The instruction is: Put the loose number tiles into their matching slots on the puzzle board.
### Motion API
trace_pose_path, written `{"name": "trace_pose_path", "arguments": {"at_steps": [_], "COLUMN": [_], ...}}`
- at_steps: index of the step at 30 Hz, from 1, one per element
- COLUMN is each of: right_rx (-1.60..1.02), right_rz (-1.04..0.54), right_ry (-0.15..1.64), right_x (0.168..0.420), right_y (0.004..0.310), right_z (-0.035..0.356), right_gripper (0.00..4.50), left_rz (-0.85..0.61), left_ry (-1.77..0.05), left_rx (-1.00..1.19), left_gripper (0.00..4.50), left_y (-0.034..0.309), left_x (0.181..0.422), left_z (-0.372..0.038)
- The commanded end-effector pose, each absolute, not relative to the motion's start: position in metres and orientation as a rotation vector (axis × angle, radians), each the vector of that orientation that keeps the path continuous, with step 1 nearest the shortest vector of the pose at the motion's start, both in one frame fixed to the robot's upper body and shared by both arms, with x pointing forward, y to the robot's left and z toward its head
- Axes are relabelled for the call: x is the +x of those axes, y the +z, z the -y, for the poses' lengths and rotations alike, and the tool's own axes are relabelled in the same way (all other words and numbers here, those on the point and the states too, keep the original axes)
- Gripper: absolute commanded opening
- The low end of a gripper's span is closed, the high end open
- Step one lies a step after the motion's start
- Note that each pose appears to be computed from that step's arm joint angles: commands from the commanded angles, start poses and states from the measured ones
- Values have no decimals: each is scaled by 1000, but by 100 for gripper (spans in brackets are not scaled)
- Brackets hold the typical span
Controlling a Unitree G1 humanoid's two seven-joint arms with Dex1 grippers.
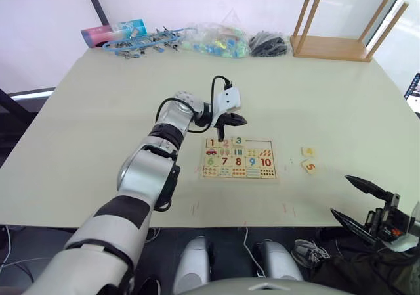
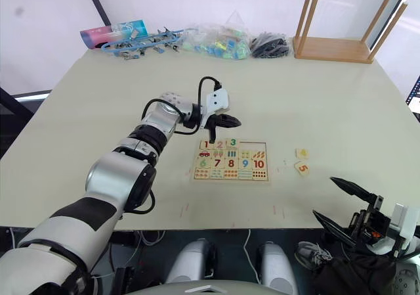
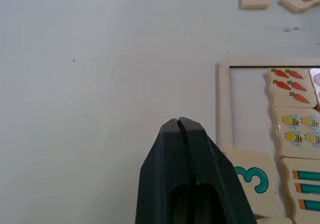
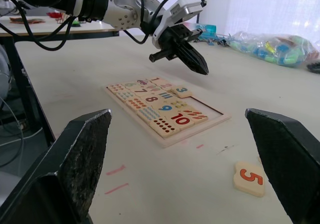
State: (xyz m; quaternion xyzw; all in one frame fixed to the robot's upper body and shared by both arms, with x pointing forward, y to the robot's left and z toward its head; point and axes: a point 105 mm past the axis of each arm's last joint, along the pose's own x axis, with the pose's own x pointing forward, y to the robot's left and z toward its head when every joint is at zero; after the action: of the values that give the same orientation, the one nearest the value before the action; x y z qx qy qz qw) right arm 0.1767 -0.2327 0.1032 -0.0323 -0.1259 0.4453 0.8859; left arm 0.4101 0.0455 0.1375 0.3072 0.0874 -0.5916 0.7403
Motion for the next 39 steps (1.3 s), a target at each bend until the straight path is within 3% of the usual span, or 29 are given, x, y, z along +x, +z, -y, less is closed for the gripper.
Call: {"name": "trace_pose_path", "arguments": {"at_steps": [1,39], "right_rx": [-93,-91], "right_rz": [291,295], "right_ry": [923,909], "right_x": [175,170], "right_y": [109,108], "right_z": [233,229], "right_gripper": [450,450], "left_rz": [-178,-222], "left_ry": [-1311,-1353], "left_rx": [743,942], "left_gripper": [11,11], "left_y": [137,121], "left_x": [409,405], "left_z": [-46,-40]}}
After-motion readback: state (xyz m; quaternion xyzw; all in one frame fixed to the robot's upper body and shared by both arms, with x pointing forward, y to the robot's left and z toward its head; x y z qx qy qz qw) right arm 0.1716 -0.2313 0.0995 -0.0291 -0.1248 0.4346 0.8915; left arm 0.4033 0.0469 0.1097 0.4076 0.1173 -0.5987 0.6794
